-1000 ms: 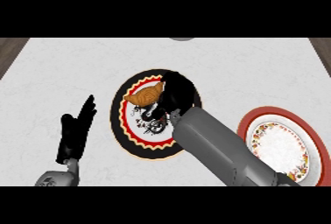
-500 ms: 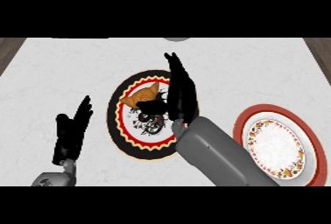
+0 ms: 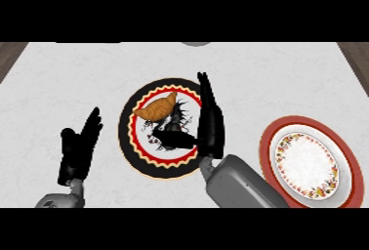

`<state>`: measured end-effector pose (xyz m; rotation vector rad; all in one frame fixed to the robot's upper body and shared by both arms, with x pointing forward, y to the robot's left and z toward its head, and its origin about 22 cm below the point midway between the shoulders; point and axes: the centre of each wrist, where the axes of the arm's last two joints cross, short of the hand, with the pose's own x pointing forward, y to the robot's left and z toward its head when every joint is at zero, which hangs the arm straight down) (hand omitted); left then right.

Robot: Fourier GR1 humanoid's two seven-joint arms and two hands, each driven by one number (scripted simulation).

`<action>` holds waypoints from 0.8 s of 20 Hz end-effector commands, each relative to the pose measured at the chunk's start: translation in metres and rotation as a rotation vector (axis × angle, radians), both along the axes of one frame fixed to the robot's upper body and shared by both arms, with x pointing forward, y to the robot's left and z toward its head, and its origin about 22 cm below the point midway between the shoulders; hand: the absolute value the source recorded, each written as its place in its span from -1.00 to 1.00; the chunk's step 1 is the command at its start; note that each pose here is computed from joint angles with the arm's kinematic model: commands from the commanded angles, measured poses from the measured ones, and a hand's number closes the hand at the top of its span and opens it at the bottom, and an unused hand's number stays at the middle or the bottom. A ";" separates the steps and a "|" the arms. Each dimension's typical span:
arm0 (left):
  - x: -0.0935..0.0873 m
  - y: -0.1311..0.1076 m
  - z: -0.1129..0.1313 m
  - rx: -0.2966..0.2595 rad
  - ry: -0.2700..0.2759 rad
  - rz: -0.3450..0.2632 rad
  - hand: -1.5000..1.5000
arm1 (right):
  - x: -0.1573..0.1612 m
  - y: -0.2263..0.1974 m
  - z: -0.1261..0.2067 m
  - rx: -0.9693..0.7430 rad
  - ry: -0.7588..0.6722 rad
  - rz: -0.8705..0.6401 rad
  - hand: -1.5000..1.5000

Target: Pick the croissant from the plate and place it in the plate

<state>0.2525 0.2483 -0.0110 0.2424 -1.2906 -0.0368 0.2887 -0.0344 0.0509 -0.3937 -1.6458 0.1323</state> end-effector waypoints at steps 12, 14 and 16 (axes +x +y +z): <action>-0.005 0.006 0.003 -0.005 0.001 -0.007 0.00 | 0.006 0.002 -0.042 -0.043 0.020 -0.041 -1.00; 0.001 0.012 -0.012 0.013 0.002 -0.010 0.00 | 0.007 0.016 -0.034 -0.068 0.015 -0.047 -1.00; -0.004 0.000 0.000 -0.015 -0.001 0.002 0.00 | 0.011 -0.009 -0.046 -0.063 0.030 -0.045 -1.00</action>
